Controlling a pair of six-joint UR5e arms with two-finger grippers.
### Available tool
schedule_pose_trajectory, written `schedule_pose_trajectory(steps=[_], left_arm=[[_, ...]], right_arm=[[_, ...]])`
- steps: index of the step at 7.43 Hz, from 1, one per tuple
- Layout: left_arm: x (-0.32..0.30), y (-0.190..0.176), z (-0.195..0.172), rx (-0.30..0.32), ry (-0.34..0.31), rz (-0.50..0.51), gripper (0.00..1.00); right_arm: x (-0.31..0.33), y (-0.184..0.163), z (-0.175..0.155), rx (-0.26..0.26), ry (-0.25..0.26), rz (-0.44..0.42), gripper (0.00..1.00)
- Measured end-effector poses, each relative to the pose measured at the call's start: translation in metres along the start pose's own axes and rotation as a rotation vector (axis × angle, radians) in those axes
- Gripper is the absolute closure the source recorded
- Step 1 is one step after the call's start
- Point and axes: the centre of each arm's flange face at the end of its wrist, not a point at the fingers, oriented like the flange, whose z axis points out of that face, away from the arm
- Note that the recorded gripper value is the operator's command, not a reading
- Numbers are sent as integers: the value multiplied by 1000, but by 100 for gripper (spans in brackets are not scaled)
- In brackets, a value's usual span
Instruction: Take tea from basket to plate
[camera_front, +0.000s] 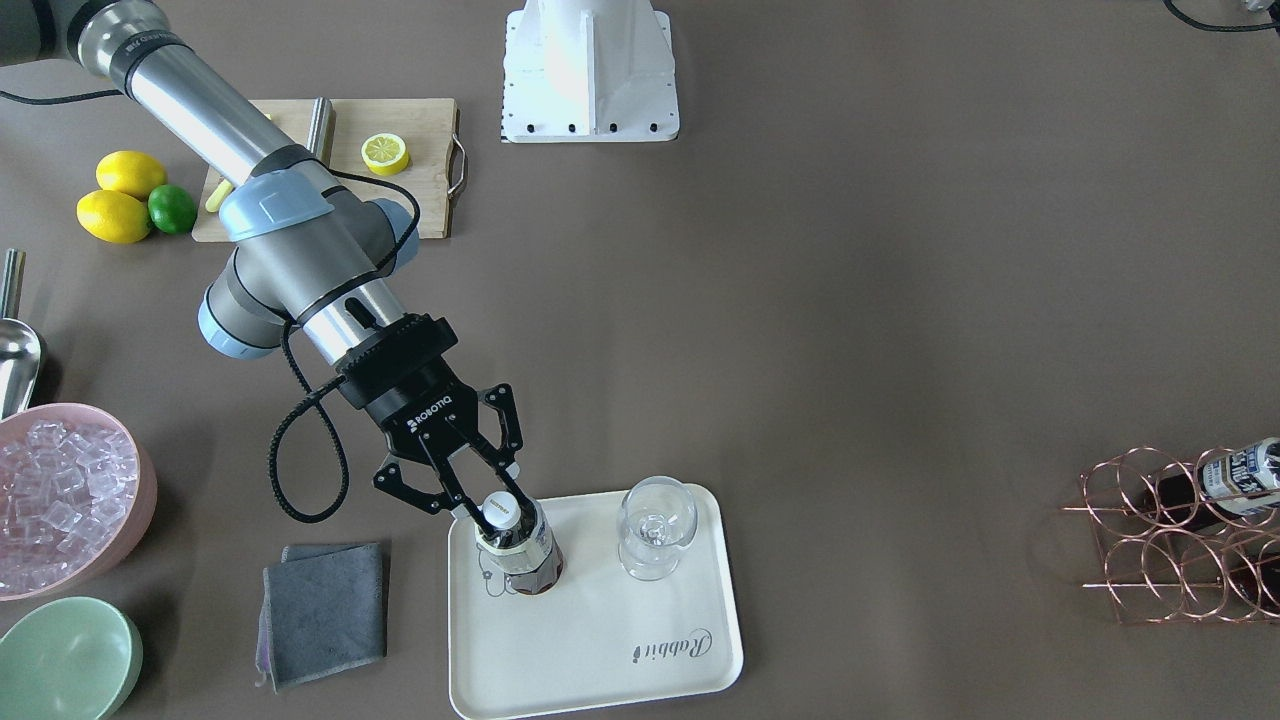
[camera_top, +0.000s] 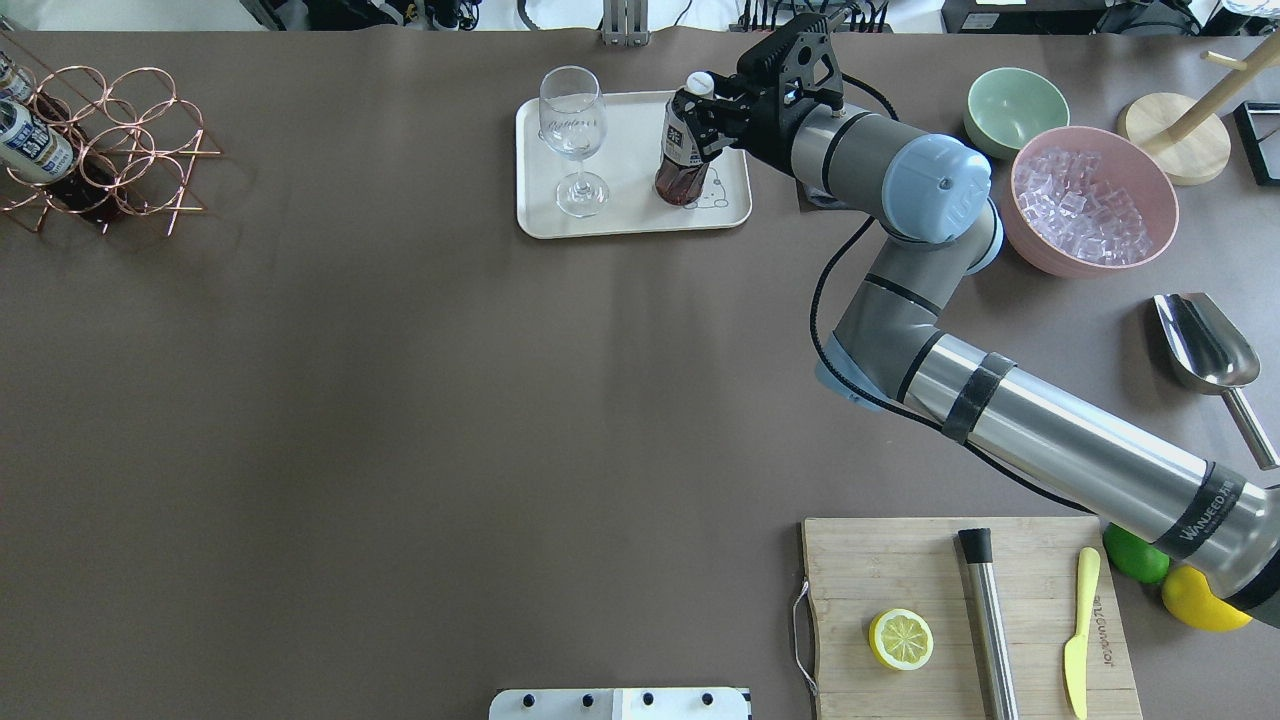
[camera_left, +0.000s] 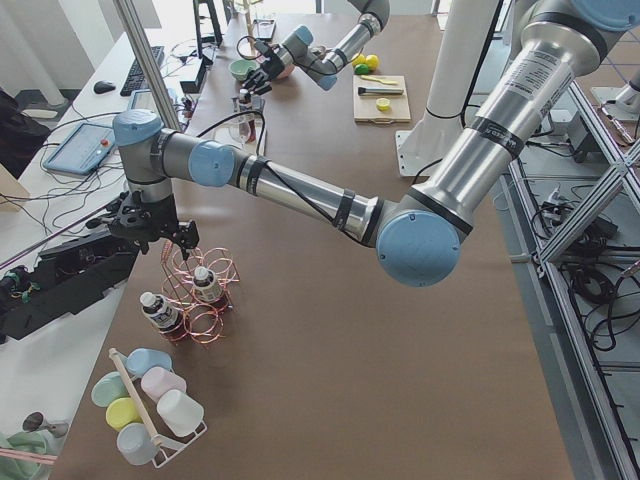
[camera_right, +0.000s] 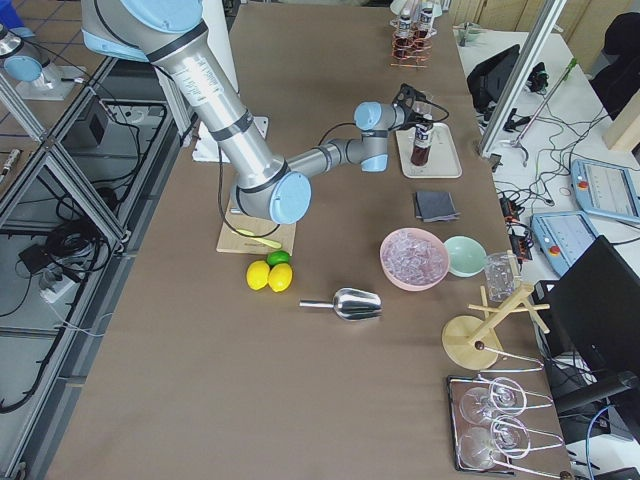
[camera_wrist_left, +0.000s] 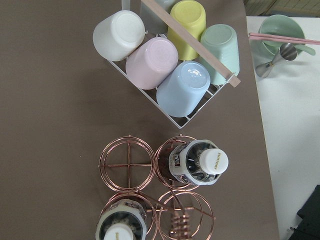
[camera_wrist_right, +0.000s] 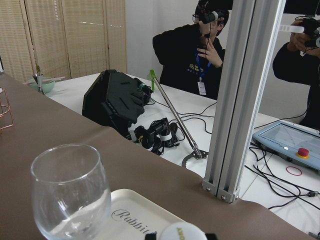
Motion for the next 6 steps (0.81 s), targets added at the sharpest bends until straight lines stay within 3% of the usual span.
schedule_pose_trajectory(steps=[1, 4, 6], left_arm=[[-5, -1, -24, -22, 9, -14, 3], [-52, 38, -94, -88, -44, -52, 3], [-101, 98, -80, -190, -121, 9, 3]], right_arm=[[-1, -1, -1, 2, -2, -2, 0], [-2, -4, -3, 9, -7, 0, 0], [-3, -12, -6, 10, -11, 3, 0]])
